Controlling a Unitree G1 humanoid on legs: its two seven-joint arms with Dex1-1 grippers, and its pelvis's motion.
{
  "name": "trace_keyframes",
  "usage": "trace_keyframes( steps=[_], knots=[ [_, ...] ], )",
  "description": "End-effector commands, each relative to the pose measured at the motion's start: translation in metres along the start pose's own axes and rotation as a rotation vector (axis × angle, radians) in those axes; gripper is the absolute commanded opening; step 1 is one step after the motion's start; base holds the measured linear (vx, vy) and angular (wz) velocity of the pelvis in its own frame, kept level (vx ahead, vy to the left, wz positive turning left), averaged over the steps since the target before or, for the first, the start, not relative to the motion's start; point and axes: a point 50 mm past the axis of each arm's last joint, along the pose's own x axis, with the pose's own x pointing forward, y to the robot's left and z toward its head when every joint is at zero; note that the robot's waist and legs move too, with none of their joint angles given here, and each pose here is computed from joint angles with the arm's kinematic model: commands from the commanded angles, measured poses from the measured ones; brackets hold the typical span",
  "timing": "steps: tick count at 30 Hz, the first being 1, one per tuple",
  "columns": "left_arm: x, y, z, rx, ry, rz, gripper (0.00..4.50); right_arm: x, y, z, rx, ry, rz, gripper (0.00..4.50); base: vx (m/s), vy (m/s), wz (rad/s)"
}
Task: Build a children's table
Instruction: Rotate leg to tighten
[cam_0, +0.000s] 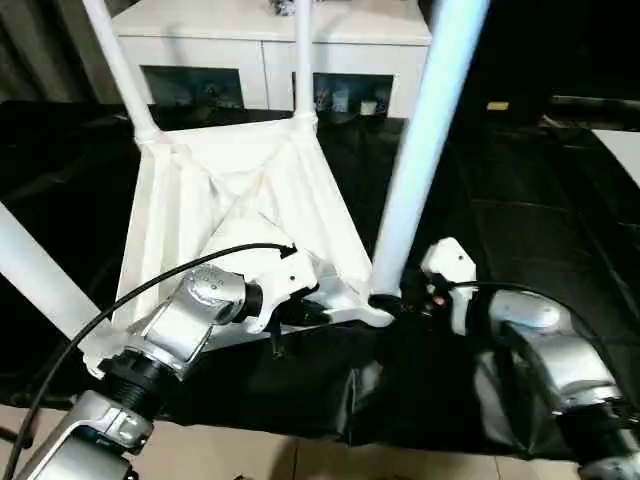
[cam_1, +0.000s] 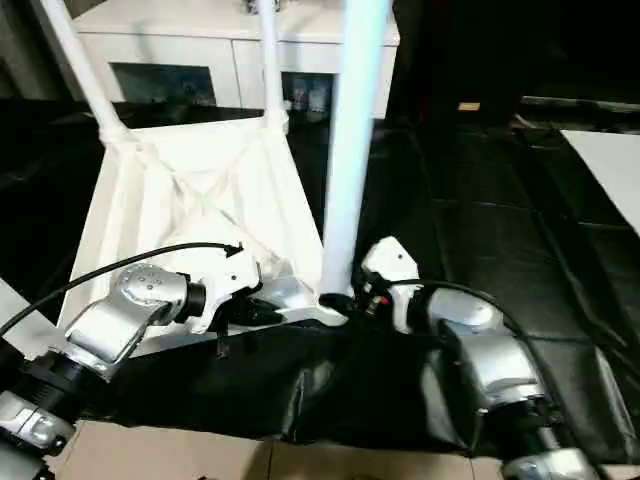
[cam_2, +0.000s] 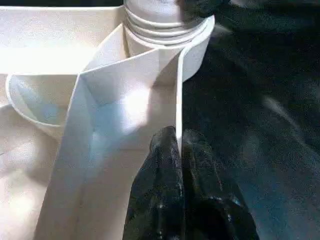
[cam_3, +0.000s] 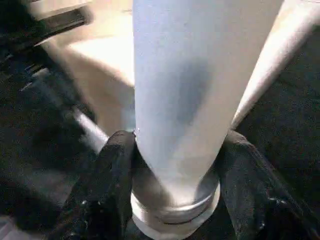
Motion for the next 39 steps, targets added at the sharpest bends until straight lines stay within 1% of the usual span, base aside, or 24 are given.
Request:
trace_keyframes(
  steps=[1, 4, 5, 6, 7, 8, 9, 11, 13, 15, 17, 18, 19, 20, 21, 22, 23, 25, 27, 29, 32, 33, 36, 39],
  knots=[
    [0.013, 0.008, 0.007, -0.085, 0.002, 0.13, 0.0, 0.013, -0.006, -0.017, 0.122, 0.088, -0.243, 2.08, -0.054, 0.006, -0.04],
    [0.023, 0.013, 0.013, -0.138, 0.001, 0.206, 0.0, 0.025, -0.003, -0.017, 0.21, 0.094, -0.365, 2.04, -0.018, 0.002, -0.01],
    [0.028, 0.015, 0.017, -0.157, 0.004, 0.255, 0.0, 0.032, 0.0, -0.018, 0.265, 0.105, -0.426, 2.04, 0.0, 0.0, 0.0],
    [0.031, 0.017, 0.018, -0.163, 0.006, 0.278, 0.0, 0.035, 0.001, -0.019, 0.29, 0.112, -0.449, 2.03, 0.0, 0.0, 0.0],
    [0.036, 0.019, 0.021, -0.171, 0.003, 0.326, 0.0, 0.041, 0.003, -0.02, 0.331, 0.132, -0.525, 2.02, 0.0, 0.0, 0.0],
    [0.037, 0.02, 0.022, -0.173, -0.001, 0.34, 0.0, 0.042, 0.003, -0.02, 0.341, 0.137, -0.552, 2.02, 0.0, 0.0, 0.0],
    [0.039, 0.023, 0.025, -0.161, -0.007, 0.382, 0.0, 0.046, 0.003, -0.019, 0.376, 0.134, -0.6, 2.01, 0.0, 0.0, 0.0],
    [0.042, 0.026, 0.03, -0.11, -0.001, 0.432, 0.0, 0.052, 0.004, -0.016, 0.415, 0.129, -0.662, 2.0, 0.0, 0.0, 0.0],
    [0.043, 0.027, 0.034, -0.069, 0.01, 0.446, 0.0, 0.06, 0.007, -0.01, 0.399, 0.122, -0.639, 1.99, 0.0, 0.0, 0.0],
    [0.043, 0.027, 0.034, -0.073, 0.007, 0.441, 0.0, 0.064, 0.01, -0.005, 0.374, 0.113, -0.596, 1.99, 0.0, 0.0, 0.0],
    [0.039, 0.027, 0.032, -0.064, 0.007, 0.414, 0.0, 0.064, 0.01, 0.01, 0.314, 0.026, -0.497, 1.99, 0.0, 0.0, 0.0],
    [0.039, 0.027, 0.031, -0.063, 0.008, 0.409, 0.0, 0.063, 0.01, 0.014, 0.299, 0.001, -0.477, 2.34, 0.0, 0.0, 0.0],
    [0.037, 0.026, 0.029, -0.059, 0.011, 0.4, 0.0, 0.059, 0.007, 0.017, 0.271, -0.018, -0.47, 2.54, 0.0, 0.0, 0.0],
    [0.037, 0.026, 0.029, -0.059, 0.011, 0.4, 0.0, 0.059, 0.007, 0.017, 0.271, -0.018, -0.47, 2.68, 0.0, 0.0, 0.0],
    [0.034, 0.025, 0.025, -0.046, 0.011, 0.38, 0.0, 0.051, 0.002, 0.019, 0.234, -0.03, -0.473, 2.74, 0.0, 0.0, 0.0],
    [0.033, 0.025, 0.024, -0.043, 0.011, 0.372, 0.0, 0.049, 0.0, 0.019, 0.228, -0.032, -0.474, 2.74, 0.0, 0.0, 0.0],
    [0.032, 0.024, 0.023, -0.04, 0.013, 0.361, 0.0, 0.045, -0.003, 0.019, 0.22, -0.034, -0.474, 3.03, 0.0, 0.0, 0.0],
    [0.028, 0.02, 0.019, -0.014, 0.011, 0.307, 0.0, 0.035, -0.008, 0.018, 0.234, -0.044, -0.419, 3.11, 0.027, -0.005, 0.02],
    [0.024, 0.015, 0.014, 0.009, 0.018, 0.244, 0.0, 0.025, -0.01, 0.017, 0.168, -0.032, -0.315, 3.16, 0.059, -0.008, 0.03],
    [0.019, 0.005, 0.011, 0.019, -0.007, 0.143, 0.0, 0.01, -0.008, 0.011, 0.065, 0.002, -0.162, 3.16, 0.0, 0.0, 0.0],
    [0.014, -0.005, 0.008, 0.029, -0.026, 0.042, 0.0, -0.003, -0.004, 0.006, 0.015, 0.022, -0.044, 3.16, 0.0, 0.0, 0.0],
    [0.009, -0.014, 0.005, 0.086, -0.037, -0.061, 0.0, -0.012, -0.001, 0.002, -0.028, 0.046, 0.038, 3.16, 0.0, 0.0, 0.0],
    [0.002, -0.026, 0.004, 0.097, -0.06, -0.195, 0.0, -0.018, 0.003, -0.002, -0.047, 0.063, 0.107, 3.16, 0.0, 0.0, 0.0],
    [-0.001, -0.029, 0.003, 0.097, -0.053, -0.222, 0.0, -0.019, 0.005, -0.002, -0.055, 0.065, 0.134, 3.16, 0.0, 0.0, 0.0]
  ],
)
